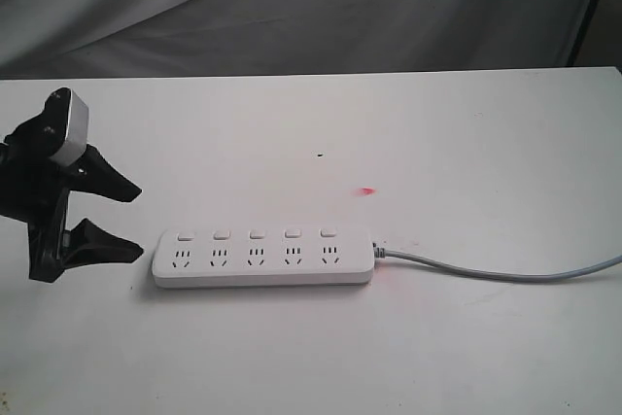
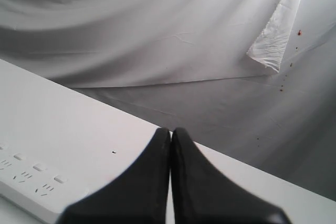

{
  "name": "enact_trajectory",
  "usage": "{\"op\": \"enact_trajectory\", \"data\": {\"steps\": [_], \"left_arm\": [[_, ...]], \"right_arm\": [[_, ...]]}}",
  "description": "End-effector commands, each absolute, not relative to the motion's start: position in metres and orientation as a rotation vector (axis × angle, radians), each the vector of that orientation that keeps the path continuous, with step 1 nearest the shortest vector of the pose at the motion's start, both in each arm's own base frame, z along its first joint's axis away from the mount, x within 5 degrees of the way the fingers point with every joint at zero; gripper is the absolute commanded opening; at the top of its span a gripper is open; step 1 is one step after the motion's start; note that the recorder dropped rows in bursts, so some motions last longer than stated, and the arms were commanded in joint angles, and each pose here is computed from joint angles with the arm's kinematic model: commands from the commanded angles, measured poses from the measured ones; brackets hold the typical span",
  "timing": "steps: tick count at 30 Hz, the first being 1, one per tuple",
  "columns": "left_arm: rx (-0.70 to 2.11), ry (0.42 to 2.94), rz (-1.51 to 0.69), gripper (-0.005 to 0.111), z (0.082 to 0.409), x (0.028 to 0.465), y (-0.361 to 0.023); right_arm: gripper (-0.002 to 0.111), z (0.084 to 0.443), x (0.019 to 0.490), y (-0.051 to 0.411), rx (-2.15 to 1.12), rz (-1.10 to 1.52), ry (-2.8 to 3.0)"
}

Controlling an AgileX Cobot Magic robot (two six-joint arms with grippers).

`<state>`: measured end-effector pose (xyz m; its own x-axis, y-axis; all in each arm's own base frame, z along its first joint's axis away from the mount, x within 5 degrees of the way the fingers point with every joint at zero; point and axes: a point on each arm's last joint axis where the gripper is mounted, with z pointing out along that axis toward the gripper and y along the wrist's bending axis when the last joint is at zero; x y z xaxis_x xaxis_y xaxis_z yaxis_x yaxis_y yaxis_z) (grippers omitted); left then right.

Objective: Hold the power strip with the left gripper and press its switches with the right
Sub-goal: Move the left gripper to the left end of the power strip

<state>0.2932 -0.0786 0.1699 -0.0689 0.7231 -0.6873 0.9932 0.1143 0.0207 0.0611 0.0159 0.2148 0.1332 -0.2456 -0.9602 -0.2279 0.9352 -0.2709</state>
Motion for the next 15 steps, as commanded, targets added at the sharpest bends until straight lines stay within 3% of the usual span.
{"op": "enact_trajectory", "data": {"steps": [1,9,15], "left_arm": [[1.702,1.825,-0.628,0.075,0.170,0.293,-0.086],[1.888,1.764,-0.434,0.075,0.162,0.293,-0.104],[1.929,1.749,-0.445,0.077,0.157,0.304,-0.106]], "right_arm": [[0.000,0.214,0.061,0.016,-0.398,-0.014,1.446],[0.000,0.214,0.061,0.016,-0.398,-0.014,1.446],[0.000,0.214,0.061,0.016,-0.398,-0.014,1.446]]}}
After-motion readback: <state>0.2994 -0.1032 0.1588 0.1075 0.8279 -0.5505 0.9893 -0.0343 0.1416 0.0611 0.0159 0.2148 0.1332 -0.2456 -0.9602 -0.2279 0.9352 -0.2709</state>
